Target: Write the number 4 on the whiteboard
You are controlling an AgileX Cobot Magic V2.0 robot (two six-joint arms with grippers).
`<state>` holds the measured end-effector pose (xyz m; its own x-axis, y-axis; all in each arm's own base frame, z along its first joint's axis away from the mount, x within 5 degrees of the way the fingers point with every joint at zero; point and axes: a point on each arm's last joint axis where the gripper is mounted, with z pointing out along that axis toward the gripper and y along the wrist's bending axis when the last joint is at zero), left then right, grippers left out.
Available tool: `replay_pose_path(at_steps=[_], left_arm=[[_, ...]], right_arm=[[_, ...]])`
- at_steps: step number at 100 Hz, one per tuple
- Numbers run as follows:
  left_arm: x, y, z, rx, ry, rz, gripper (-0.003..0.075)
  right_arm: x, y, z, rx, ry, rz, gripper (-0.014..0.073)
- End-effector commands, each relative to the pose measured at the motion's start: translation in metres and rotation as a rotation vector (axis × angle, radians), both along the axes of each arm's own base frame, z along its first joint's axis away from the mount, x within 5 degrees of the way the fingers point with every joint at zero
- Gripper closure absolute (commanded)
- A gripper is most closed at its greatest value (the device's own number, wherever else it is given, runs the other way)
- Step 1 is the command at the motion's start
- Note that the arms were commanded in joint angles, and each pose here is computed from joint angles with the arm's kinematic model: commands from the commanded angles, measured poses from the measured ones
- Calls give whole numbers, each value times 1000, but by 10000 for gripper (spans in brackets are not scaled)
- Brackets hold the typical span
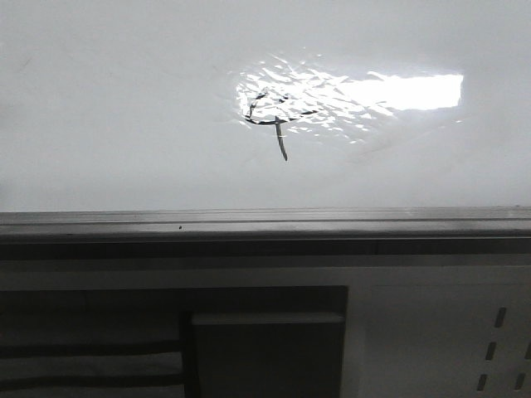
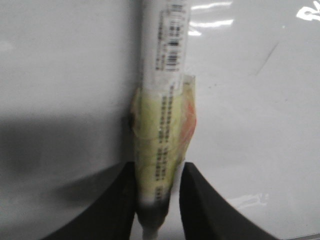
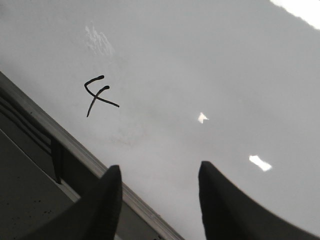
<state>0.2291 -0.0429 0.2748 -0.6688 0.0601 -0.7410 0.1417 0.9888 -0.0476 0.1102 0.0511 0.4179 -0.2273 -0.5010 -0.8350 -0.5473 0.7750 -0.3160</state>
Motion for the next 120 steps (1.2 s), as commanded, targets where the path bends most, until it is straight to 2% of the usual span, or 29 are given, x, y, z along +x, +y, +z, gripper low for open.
replay_pose_path(at_steps=[1,22,45,63,76,86,94,103,112,120], left_arm=[[6,-1,13,-31,-90,12,449],[7,-1,18,-33,-97,11,349],[-10,2,59,-32,-136,4,345],[-53,8,87,-42,-233,-13,345],[-86,15,86,-54,-324,-13,345],[-109,19,70,-61,-376,-13,351],[-120,22,57,-67,-405,-13,384],[-126,23,44,-72,-433,-14,456],[-127,23,37,-73,-436,-14,569],[-127,23,36,-75,-447,-14,679]], right_arm=[[0,-2,14,35,-92,-11,284],[-1,-1,14,36,-91,-10,284],[-3,-2,8,16,-22,-4,284],[-3,-3,5,204,86,-124,284],[2,-1,-15,218,108,-139,284],[3,0,-31,237,73,-137,288],[3,-1,-43,255,39,-135,344],[1,-2,-51,268,14,-133,463],[0,-2,-56,270,10,-133,593],[0,-2,-58,266,18,-134,666]])
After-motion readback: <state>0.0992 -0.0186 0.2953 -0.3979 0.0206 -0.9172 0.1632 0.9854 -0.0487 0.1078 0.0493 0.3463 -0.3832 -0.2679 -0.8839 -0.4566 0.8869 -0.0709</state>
